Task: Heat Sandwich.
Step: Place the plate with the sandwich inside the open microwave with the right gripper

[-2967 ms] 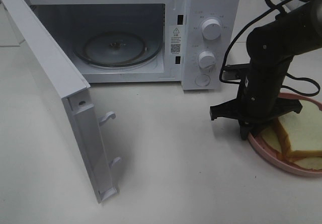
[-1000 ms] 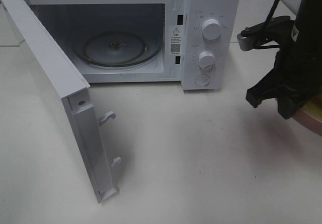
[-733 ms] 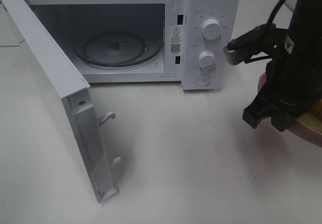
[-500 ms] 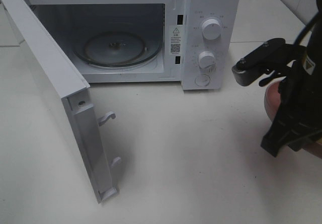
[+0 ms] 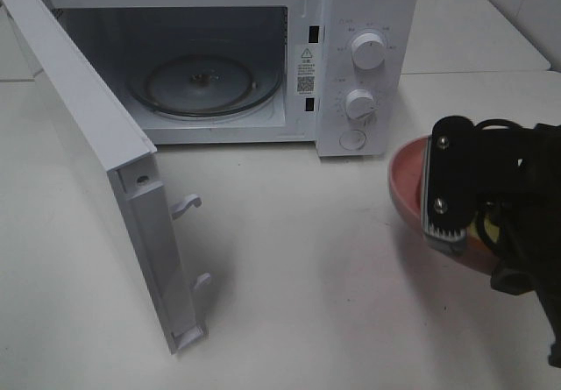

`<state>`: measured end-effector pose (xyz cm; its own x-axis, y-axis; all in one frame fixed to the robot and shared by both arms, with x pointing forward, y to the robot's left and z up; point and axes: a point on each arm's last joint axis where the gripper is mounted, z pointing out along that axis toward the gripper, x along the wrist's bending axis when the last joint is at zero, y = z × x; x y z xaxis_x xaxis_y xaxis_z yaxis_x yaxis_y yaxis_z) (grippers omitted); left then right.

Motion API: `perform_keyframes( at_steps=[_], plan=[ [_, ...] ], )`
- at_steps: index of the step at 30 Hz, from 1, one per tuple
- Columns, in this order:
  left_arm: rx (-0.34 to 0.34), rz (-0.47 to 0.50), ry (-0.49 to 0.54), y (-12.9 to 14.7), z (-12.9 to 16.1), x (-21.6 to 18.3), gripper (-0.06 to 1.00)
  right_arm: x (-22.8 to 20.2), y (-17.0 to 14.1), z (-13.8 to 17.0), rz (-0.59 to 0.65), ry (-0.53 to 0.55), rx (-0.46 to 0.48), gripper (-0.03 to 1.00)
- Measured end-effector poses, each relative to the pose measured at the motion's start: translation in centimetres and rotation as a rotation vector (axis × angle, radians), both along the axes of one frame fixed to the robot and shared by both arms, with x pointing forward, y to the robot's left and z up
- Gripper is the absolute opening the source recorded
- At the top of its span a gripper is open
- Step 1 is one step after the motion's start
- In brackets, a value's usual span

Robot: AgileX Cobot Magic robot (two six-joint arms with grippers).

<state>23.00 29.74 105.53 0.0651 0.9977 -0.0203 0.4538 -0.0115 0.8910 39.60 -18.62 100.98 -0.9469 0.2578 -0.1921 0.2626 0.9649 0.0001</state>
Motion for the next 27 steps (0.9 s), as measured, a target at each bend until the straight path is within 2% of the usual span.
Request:
perform_keyframes(
  at_steps=[1,2,4,5,6,8,9,10,13,20,27],
  plan=[
    [0.000,0.000,0.000,0.0,0.0,0.0,0.67,-0.1,0.2,0.0,0.116,0.020,-0.005,0.05],
    [0.000,0.000,0.000,0.0,0.0,0.0,0.67,-0.2,0.2,0.0,0.180,0.028,-0.008,0.05],
    [0.000,0.000,0.000,0.0,0.0,0.0,0.67,-0.2,0.4,0.0,0.291,0.034,-0.012,0.05],
    [0.000,0.000,0.000,0.0,0.0,0.0,0.67,-0.2,0.4,0.0,0.291,0.034,-0.012,0.05],
    [0.000,0.000,0.000,0.0,0.0,0.0,0.67,-0.2,0.5,-0.1,0.409,0.025,-0.019,0.05],
    [0.000,0.000,0.000,0.0,0.0,0.0,0.67,0.0,0.7,-0.1,0.497,0.007,-0.024,0.05],
    [0.000,0.000,0.000,0.0,0.0,0.0,0.67,0.0,0.7,-0.1,0.497,0.007,-0.024,0.05],
    [0.000,0.000,0.000,0.0,0.0,0.0,0.67,0.1,0.8,-0.1,0.566,-0.015,-0.025,0.05],
    [0.000,0.000,0.000,0.0,0.0,0.0,0.67,0.5,1.2,0.1,0.648,-0.074,-0.014,0.05],
    [0.000,0.000,0.000,0.0,0.0,0.0,0.67,1.2,1.9,0.1,0.689,-0.158,0.015,0.05],
    [0.000,0.000,0.000,0.0,0.0,0.0,0.67,2.0,2.5,-1.4,0.799,-0.111,-0.029,0.05]
  ],
)
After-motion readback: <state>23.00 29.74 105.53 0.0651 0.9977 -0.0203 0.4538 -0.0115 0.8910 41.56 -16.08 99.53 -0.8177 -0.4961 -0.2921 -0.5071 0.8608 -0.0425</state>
